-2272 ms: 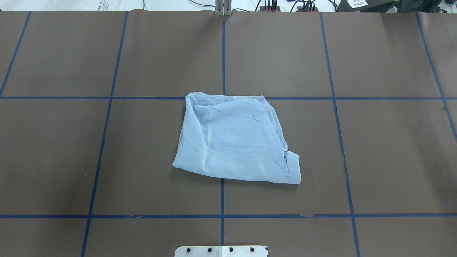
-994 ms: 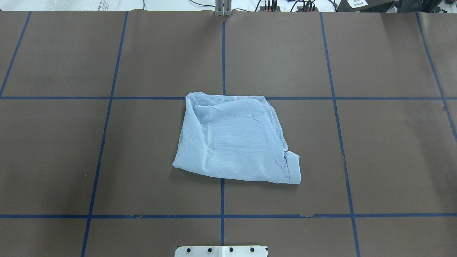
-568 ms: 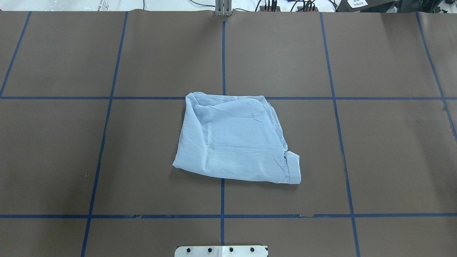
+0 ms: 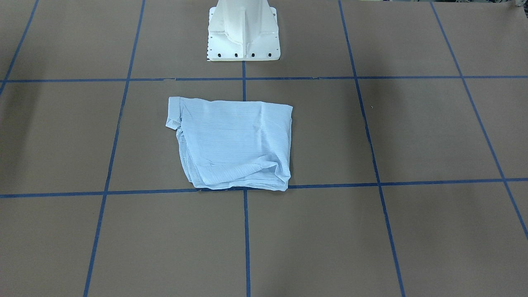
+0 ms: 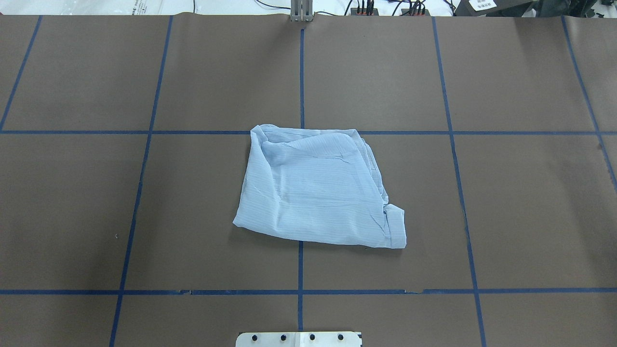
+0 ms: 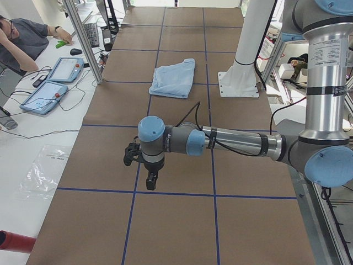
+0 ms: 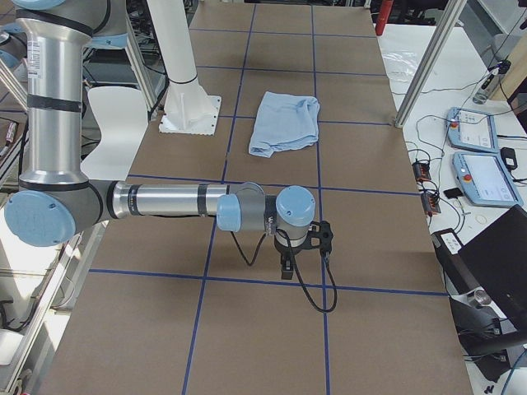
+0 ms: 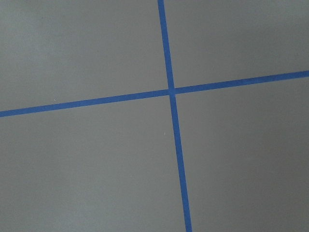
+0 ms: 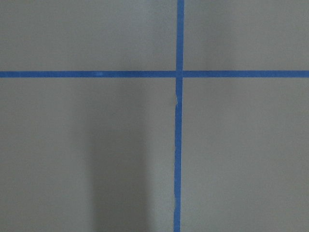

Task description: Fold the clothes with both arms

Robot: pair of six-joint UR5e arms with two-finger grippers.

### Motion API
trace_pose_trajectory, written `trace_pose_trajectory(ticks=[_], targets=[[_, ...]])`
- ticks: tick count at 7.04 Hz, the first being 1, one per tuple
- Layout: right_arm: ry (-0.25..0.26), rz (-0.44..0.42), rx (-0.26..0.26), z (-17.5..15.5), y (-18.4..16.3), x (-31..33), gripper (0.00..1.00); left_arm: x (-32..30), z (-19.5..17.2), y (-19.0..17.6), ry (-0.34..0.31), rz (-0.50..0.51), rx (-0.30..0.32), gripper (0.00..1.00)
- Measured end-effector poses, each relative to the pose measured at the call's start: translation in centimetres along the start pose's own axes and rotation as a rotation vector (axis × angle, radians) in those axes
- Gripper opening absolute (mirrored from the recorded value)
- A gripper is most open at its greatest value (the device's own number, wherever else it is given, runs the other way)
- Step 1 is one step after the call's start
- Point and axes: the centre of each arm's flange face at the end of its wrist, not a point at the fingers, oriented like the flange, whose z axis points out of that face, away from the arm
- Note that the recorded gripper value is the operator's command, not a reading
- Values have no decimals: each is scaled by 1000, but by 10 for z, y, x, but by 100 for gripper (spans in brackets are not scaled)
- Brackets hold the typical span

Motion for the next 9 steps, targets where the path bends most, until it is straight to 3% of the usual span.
trace_pose_trajectory(ticks=[9], targets=[[0, 0, 0, 0, 0, 0, 100, 1, 0, 0, 16, 0, 0, 99]])
